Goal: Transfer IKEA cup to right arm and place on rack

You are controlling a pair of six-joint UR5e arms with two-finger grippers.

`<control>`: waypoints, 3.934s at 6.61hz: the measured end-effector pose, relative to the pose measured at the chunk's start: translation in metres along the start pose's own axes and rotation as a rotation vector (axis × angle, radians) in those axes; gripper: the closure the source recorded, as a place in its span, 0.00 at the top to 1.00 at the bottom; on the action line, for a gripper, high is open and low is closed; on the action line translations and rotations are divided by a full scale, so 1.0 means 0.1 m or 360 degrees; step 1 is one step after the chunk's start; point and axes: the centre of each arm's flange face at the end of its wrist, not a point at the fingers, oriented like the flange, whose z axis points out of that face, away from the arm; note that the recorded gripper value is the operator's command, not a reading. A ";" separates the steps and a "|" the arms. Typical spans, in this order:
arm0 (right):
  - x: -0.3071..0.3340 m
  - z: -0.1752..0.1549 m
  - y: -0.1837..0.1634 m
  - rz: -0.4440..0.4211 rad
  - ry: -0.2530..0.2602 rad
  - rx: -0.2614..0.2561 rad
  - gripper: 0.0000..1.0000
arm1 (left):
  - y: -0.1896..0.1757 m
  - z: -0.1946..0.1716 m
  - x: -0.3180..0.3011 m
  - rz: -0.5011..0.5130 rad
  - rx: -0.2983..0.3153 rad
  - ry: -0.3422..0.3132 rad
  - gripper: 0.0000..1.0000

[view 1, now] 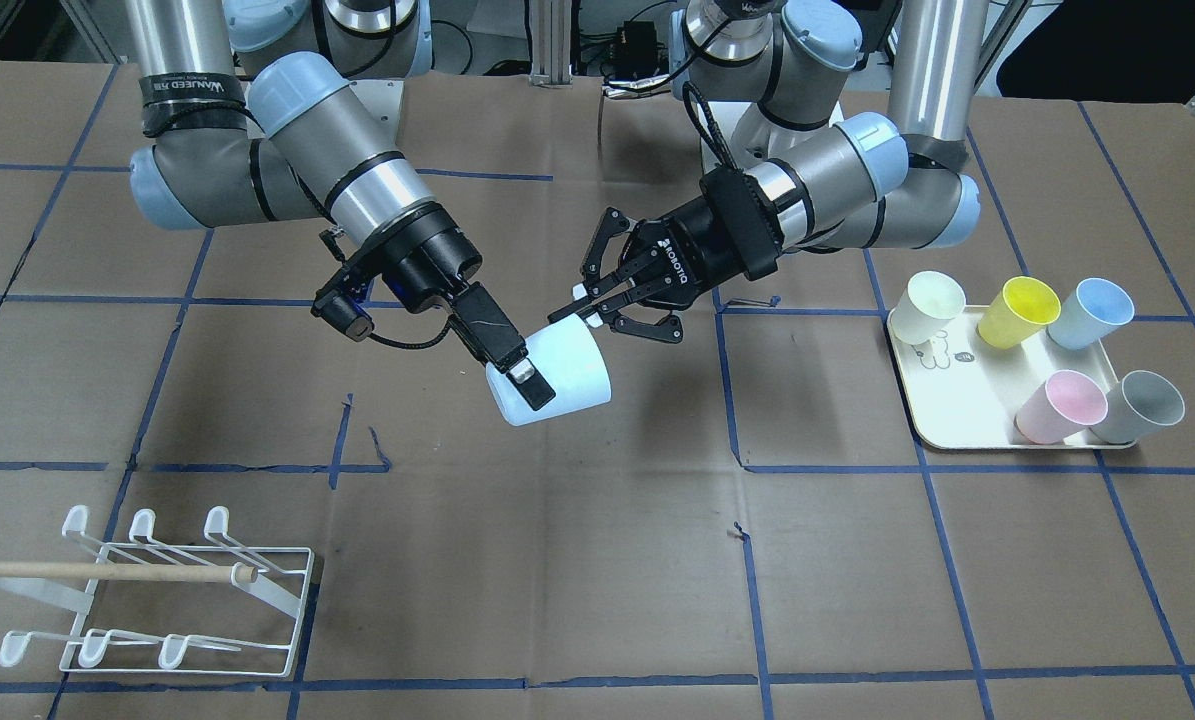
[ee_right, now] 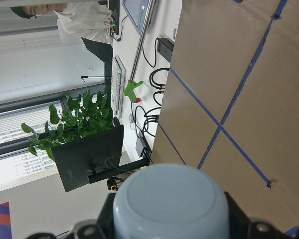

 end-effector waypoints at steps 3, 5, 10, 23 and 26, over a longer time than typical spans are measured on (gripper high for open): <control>-0.02 -0.01 0.01 -0.0003 -0.0005 -0.0002 0.45 | -0.05 -0.01 0.01 0.0017 0.0012 -0.0017 0.88; -0.02 -0.01 0.01 -0.0003 -0.0005 -0.0002 0.44 | -0.07 -0.02 0.04 0.0026 0.0017 -0.0016 0.98; -0.16 -0.07 -0.29 -0.0246 -0.0054 0.0095 0.27 | -0.02 -0.80 -0.02 -0.0117 0.0105 -0.0155 0.97; 0.12 -0.08 -2.82 -0.2452 0.0445 0.1022 0.29 | -1.54 -1.04 -0.17 -0.1139 -0.1483 -0.1718 0.99; 0.27 0.03 -2.69 -0.2443 0.0452 0.0959 0.29 | -1.52 -0.99 0.15 -0.1014 -0.1538 -0.1757 1.00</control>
